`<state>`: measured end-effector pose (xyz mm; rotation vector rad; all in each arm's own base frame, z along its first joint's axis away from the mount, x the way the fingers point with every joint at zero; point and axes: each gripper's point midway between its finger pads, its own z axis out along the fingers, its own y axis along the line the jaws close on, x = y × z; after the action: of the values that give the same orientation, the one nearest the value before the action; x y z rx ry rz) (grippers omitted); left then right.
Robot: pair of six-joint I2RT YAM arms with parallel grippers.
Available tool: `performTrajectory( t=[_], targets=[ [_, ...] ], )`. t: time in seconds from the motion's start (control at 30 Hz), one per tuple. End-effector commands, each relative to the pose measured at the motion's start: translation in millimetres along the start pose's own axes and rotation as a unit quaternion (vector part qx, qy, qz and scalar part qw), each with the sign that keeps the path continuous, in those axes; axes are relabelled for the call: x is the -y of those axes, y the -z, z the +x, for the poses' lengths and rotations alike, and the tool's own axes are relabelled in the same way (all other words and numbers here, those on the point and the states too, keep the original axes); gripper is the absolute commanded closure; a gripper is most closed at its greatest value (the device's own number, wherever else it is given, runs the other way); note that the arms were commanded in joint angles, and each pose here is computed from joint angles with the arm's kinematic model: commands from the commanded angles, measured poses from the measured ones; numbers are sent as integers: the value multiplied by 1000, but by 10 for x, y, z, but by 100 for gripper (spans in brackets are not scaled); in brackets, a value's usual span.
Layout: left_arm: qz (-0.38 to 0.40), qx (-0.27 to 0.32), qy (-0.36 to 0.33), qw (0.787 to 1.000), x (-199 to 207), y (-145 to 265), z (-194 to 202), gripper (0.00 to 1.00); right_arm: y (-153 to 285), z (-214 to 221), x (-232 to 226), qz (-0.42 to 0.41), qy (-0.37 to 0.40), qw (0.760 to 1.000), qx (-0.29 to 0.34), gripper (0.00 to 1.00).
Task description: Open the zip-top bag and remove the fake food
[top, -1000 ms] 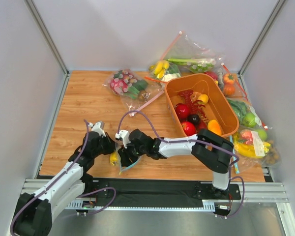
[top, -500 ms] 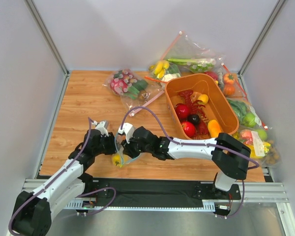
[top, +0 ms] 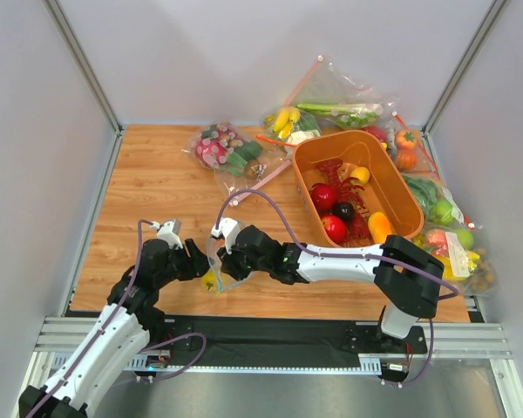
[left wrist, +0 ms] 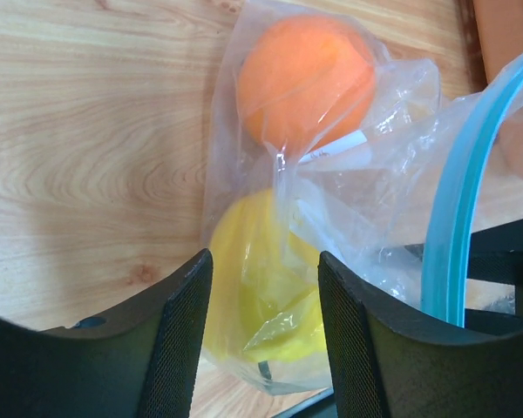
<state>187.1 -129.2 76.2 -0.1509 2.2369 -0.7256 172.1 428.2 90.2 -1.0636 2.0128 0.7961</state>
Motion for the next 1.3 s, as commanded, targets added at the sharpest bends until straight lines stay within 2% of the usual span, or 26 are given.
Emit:
performTrajectory(
  t=[0.0,0.2,0.3,0.33,0.4,0.43,0.5,0.53,0.63,0.73,0.97,1.27],
  targets=[
    [-3,-28,26,999,-33,11,168,40,-28,-39,50,11,-7,1000,7,72],
    [-9,-34,45,998,-114,-58,281,42,-9,-44,39,10,-11,1000,7,72],
    [-7,-39,47,998,-109,-71,306,55,7,-42,38,10,-18,1000,6,71],
    [-5,-40,47,998,-107,-73,311,66,12,-40,36,10,-21,1000,6,70],
    [-4,-43,47,998,-104,-76,323,78,25,-34,39,12,-25,1000,2,67],
    [-5,-45,47,998,-110,-78,331,88,46,-41,46,14,-26,1000,1,62],
    [-7,-48,46,998,-125,-76,352,96,115,-66,108,24,-33,999,0,55],
    [-8,-50,46,998,-129,-75,363,99,146,-94,142,28,-36,999,2,49],
    [-12,-52,46,998,-156,-71,383,100,299,-144,279,44,-50,998,1,38],
    [-13,-51,44,998,-160,-68,383,100,392,-225,446,61,-65,996,5,33],
    [-9,-51,41,998,-144,-61,377,100,250,-242,525,65,-80,994,-20,30],
    [-17,-43,39,998,-181,-59,361,100,-11,132,395,36,-76,992,-95,30]
  ],
)
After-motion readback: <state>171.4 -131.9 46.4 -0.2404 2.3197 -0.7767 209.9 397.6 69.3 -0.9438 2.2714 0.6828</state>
